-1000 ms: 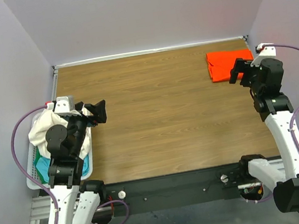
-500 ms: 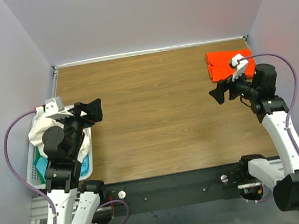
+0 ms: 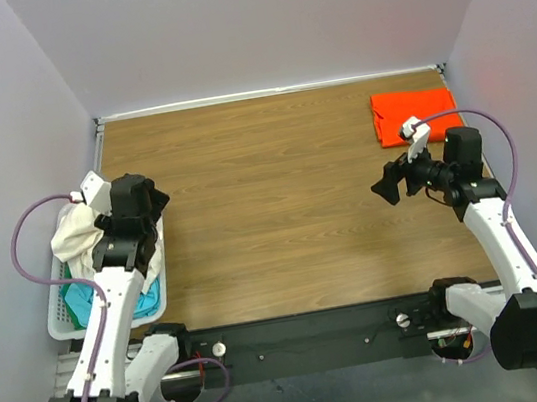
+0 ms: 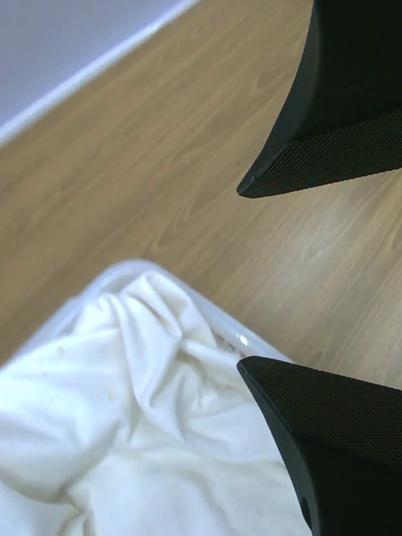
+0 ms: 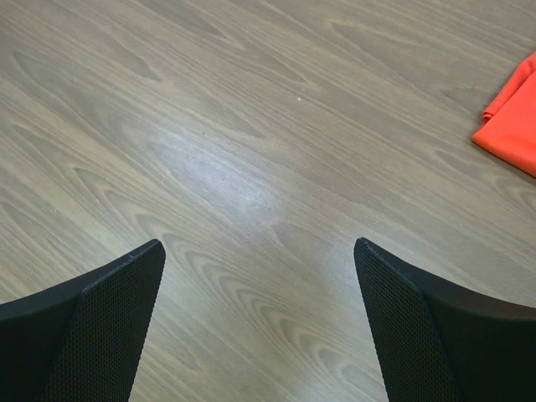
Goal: Fold and stack the t-shirts
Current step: Grab the tshirt from the pile, then move the tshirt to the center of the board
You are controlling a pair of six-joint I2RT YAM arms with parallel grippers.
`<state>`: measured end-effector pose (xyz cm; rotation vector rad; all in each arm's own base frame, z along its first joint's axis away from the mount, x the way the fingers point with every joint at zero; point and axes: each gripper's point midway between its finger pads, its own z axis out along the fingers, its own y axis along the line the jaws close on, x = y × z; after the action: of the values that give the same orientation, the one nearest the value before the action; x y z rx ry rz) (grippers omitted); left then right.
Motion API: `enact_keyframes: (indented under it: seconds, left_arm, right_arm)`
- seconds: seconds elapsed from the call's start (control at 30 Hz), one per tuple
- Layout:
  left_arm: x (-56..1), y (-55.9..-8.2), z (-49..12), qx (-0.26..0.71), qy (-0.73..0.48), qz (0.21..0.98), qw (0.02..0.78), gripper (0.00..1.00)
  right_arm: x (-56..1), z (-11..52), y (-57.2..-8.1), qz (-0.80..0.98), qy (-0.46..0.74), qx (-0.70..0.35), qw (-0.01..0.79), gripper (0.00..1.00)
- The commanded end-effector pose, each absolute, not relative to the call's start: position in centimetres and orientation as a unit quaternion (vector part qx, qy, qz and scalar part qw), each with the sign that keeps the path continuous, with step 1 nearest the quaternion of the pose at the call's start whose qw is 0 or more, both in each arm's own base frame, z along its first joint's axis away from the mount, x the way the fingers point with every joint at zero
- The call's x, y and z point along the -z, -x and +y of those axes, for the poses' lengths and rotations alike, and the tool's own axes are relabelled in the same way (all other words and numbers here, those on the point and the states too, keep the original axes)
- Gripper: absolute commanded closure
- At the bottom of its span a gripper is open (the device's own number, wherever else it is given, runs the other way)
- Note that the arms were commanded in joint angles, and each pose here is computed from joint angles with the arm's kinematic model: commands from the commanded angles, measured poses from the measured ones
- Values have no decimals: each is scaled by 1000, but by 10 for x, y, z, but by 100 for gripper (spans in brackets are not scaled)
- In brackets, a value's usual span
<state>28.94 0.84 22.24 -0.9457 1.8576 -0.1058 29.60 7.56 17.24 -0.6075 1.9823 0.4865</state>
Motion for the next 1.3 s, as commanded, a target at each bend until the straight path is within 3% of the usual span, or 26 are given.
enact_keyframes:
  seconds: [0.0, 0.3, 0.4, 0.47, 0.5, 0.57, 0.67, 0.73, 0.9, 1.07, 1.27]
  left_arm:
    - [-196, -284, 41, -26, 453, 749, 483, 22]
    - [-146, -289, 81, -63, 482, 753, 444, 27]
    - [-131, -297, 85, -50, 477, 763, 434, 37]
    - [-131, -307, 84, -36, 468, 767, 438, 57]
    - [-132, -311, 85, -37, 455, 772, 442, 87]
    - [-142, -315, 84, -31, 436, 777, 452, 98]
    - [-195, -323, 80, -20, 360, 773, 522, 100]
    - [-263, -325, 64, 9, 250, 742, 622, 100]
    - [-404, -290, 10, 122, 115, 602, 780, 100]
    - [-493, -266, -63, 287, -31, 539, 792, 100]
    - [-583, -227, -118, 400, -130, 458, 783, 100]
  right_arm:
    - [-174, 73, -292, 811, 256, -185, 492, 0]
    - [-179, 73, -292, 808, 253, -185, 498, 0]
    - [-178, 73, -292, 810, 251, -185, 497, 0]
    - [-179, 73, -292, 809, 251, -184, 498, 0]
    - [-179, 73, -292, 809, 251, -185, 498, 0]
    - [-179, 73, -291, 809, 251, -184, 499, 0]
    - [-180, 73, -291, 808, 251, -184, 499, 0]
    - [-180, 74, -291, 808, 252, -186, 499, 0]
    - [-179, 73, -292, 810, 251, -185, 497, 0]
    - [-176, 71, -293, 813, 248, -179, 495, 0]
    - [-175, 68, -296, 816, 245, -171, 495, 0]
